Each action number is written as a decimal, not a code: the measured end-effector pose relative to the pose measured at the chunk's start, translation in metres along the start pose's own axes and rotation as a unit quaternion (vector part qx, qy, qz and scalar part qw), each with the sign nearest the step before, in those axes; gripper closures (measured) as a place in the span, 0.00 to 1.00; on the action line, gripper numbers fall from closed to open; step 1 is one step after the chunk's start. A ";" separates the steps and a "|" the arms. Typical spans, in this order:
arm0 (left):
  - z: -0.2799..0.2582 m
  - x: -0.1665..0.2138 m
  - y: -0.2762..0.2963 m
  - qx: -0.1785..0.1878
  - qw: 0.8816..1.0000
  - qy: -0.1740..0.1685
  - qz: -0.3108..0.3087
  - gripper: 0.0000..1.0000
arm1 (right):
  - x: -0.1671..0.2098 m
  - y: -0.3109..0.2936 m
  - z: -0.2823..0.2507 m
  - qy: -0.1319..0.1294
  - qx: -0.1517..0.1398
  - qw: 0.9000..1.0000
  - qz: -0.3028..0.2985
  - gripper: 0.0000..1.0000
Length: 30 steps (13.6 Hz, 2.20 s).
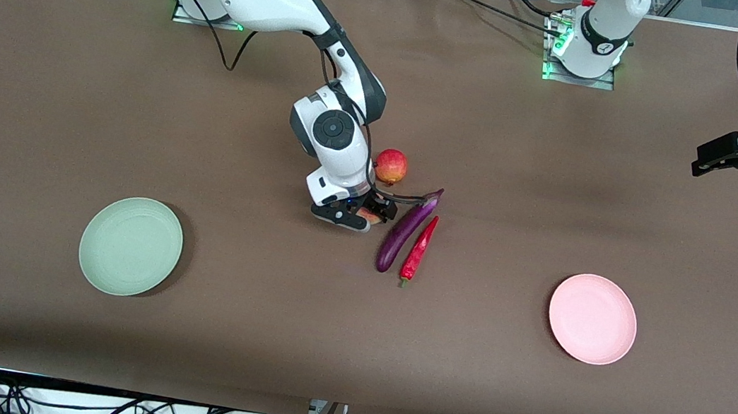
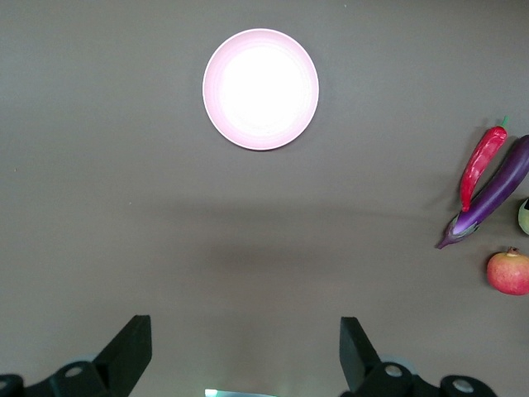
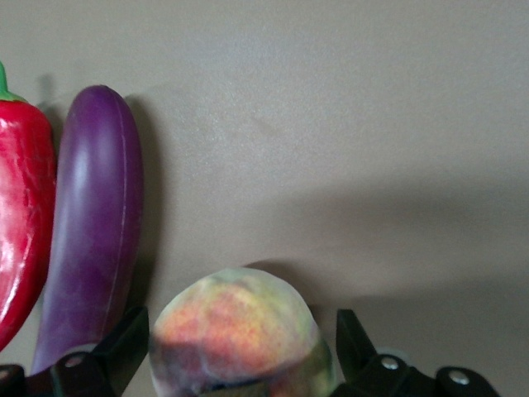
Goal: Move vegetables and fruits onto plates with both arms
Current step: 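Grasp the flat peach with the right gripper and lift it, then carry the peach onto the green plate and open the right gripper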
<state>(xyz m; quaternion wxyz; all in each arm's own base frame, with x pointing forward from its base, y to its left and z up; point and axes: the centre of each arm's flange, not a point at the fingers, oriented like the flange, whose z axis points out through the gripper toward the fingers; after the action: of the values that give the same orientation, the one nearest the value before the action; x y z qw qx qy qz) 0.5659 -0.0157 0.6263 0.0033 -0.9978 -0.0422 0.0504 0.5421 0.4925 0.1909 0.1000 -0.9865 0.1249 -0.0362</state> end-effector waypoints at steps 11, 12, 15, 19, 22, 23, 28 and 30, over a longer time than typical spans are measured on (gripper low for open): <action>0.000 0.000 0.003 0.000 1.000 0.000 0.003 0.00 | 0.004 0.004 0.004 0.004 -0.003 1.000 0.000 0.14; 0.000 0.000 0.003 0.000 1.000 0.000 0.003 0.00 | 0.014 0.007 -0.001 0.009 -0.001 1.000 -0.001 0.14; 0.000 0.000 0.003 0.000 1.000 0.000 0.003 0.00 | 0.056 0.030 -0.028 0.007 -0.015 1.000 -0.023 0.14; 0.000 0.000 0.003 0.000 1.000 0.000 0.003 0.00 | 0.131 0.091 -0.092 -0.046 -0.073 0.994 -0.073 0.14; 0.000 0.000 0.003 0.000 1.000 0.000 0.003 0.00 | 0.187 0.174 -0.125 -0.077 -0.131 0.983 -0.105 0.14; 0.000 0.000 0.003 0.000 1.000 0.000 0.003 0.00 | 0.206 0.207 -0.132 -0.080 -0.148 0.978 -0.120 0.14; -0.001 0.000 0.005 0.000 1.000 0.002 0.004 0.00 | 0.285 0.374 -0.151 -0.089 -0.155 0.968 -0.178 0.14; 0.000 0.000 0.005 0.000 1.000 0.002 0.005 0.00 | 0.300 0.420 -0.144 -0.083 -0.151 0.965 -0.196 0.14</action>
<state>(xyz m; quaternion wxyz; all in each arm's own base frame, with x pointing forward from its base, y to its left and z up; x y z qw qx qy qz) 0.5664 -0.0210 0.6266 0.0031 -0.9981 -0.0374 0.0480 0.7179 -0.0094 0.2585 -0.0492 -0.9949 -0.0757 0.0458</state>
